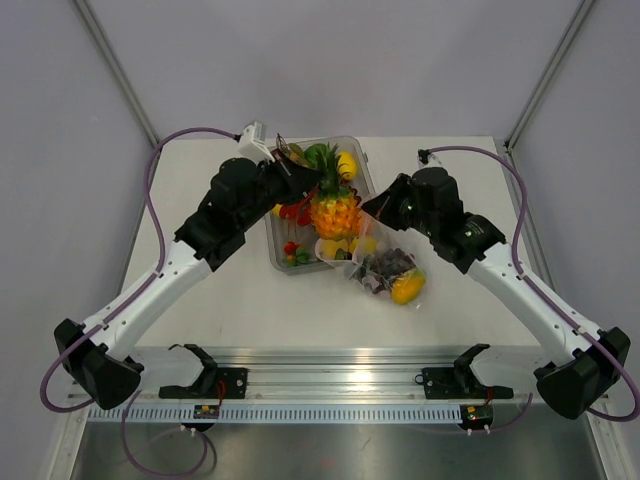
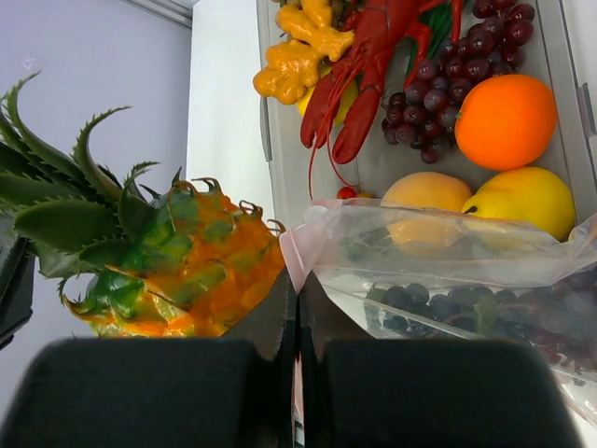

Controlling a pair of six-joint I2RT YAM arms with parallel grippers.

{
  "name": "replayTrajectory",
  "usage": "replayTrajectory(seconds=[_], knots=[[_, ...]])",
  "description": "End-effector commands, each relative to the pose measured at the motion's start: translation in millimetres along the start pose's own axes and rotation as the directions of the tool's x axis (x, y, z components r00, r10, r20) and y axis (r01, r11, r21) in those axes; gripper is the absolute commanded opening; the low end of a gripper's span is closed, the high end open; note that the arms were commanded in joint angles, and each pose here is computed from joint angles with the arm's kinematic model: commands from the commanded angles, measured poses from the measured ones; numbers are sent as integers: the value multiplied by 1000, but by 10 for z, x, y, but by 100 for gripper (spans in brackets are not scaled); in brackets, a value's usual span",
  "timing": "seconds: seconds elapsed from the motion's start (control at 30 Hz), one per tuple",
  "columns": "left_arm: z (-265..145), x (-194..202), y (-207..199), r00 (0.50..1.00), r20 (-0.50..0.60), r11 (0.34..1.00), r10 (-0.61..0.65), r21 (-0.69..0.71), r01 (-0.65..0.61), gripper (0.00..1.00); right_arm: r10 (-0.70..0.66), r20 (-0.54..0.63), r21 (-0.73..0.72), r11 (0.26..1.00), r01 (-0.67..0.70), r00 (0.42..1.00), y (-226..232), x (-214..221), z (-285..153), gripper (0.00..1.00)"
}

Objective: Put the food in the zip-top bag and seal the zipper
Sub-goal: Place the fake fruit in the zipper food storage bag.

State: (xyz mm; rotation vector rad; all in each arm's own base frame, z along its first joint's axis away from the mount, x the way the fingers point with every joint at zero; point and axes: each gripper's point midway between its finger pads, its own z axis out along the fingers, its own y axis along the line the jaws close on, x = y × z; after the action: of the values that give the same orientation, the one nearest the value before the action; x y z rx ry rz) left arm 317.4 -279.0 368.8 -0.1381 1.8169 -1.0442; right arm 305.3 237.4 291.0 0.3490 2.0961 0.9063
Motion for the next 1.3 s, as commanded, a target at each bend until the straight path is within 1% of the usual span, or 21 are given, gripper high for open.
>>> replayTrajectory(seconds=[0.0,0.07,0.17,0.3,0.5,0.6,0.77,0.93,1.27], knots=[[-120,-273,-327,991,98,987,-93,137,79,0,43,113,-174,985,-22,993,518,-378,-183,0],[-92,-178,-244,989,78,986,-126,120,116,0,45,115,-172,985,-24,992,518,-385,-164,0],[-143,-205,-278,985,92,980,-149,144,135,0,44,104,-150,988,-28,994,479,-361,-99,0],[-243,-272,-290,981,120,980,-152,146,134,0,50,110,-150,988,-33,993,469,-365,-69,0],[-465,-420,-277,969,196,982,-149,148,121,0,43,113,-131,991,-28,993,445,-374,-7,0],[-511,-449,-294,968,207,982,-142,154,111,0,50,99,-117,992,-38,994,406,-335,60,0],[-493,-390,-305,971,184,978,-152,171,121,0,55,89,-124,991,-44,994,421,-320,92,0],[-360,-213,-235,975,129,972,-181,171,158,0,60,106,-147,988,-44,993,483,-370,9,0],[-10,144,119,972,64,970,-228,97,221,0,84,125,-216,975,-56,989,622,-435,-168,0]])
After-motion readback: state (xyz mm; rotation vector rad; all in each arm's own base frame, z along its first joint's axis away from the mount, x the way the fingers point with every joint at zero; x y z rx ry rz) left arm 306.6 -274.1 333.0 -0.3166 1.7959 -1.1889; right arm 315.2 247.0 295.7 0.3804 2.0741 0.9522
